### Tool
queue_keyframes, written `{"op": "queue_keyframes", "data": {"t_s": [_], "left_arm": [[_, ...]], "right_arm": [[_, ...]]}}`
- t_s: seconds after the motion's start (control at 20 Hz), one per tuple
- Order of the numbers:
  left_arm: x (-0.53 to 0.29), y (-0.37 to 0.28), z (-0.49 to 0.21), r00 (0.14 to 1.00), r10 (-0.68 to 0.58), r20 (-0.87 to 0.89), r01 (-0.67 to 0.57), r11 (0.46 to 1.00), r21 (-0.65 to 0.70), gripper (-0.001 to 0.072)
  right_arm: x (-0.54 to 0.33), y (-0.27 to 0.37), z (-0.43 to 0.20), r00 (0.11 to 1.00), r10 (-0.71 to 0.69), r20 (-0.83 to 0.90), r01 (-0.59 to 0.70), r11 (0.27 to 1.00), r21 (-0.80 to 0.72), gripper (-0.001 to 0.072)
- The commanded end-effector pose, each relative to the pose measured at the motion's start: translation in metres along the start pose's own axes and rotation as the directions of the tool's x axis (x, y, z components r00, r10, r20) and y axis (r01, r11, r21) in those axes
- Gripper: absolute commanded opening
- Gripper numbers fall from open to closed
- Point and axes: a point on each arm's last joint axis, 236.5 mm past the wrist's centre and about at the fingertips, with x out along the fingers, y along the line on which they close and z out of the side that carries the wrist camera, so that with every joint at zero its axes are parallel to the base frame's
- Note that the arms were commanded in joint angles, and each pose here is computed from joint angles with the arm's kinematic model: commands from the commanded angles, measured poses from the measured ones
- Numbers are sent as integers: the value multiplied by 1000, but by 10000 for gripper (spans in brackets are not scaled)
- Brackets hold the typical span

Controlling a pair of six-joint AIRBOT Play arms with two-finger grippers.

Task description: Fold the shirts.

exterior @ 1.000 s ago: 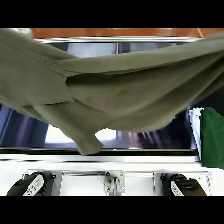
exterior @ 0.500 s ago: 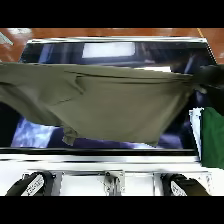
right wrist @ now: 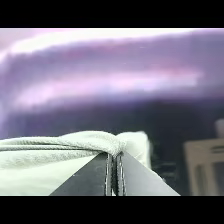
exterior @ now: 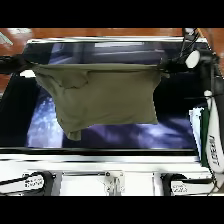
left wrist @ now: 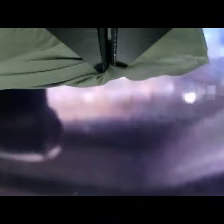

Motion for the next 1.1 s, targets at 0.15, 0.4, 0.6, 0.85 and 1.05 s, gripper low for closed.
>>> {"op": "queue_keyframes", "data": {"t_s": [0.15, 0.4, 0.6, 0.85, 1.05], "left_arm": [[115, 17, -86, 962, -78, -263, 56, 994, -92, 42], [100, 34, -108, 919, -107, -380, -7, 958, -286, 676], [25, 76, -144, 807, -165, -567, -62, 931, -359, 554], [2, 95, -220, 743, -221, -632, -145, 868, -475, 716], [27, 85, -260, 734, -261, -627, -150, 838, -524, 715]], "right_arm": [[95, 22, -57, 980, 136, -144, -104, 972, 211, 76], [74, 17, -53, 968, 164, -190, -126, 972, 197, 673], [-3, -76, -88, 899, -54, -434, 79, 996, 39, 567], [-28, -85, -184, 698, 131, -704, 17, 980, 200, 515], [-2, -42, -204, 691, 352, -632, -110, 915, 389, 515]]}}
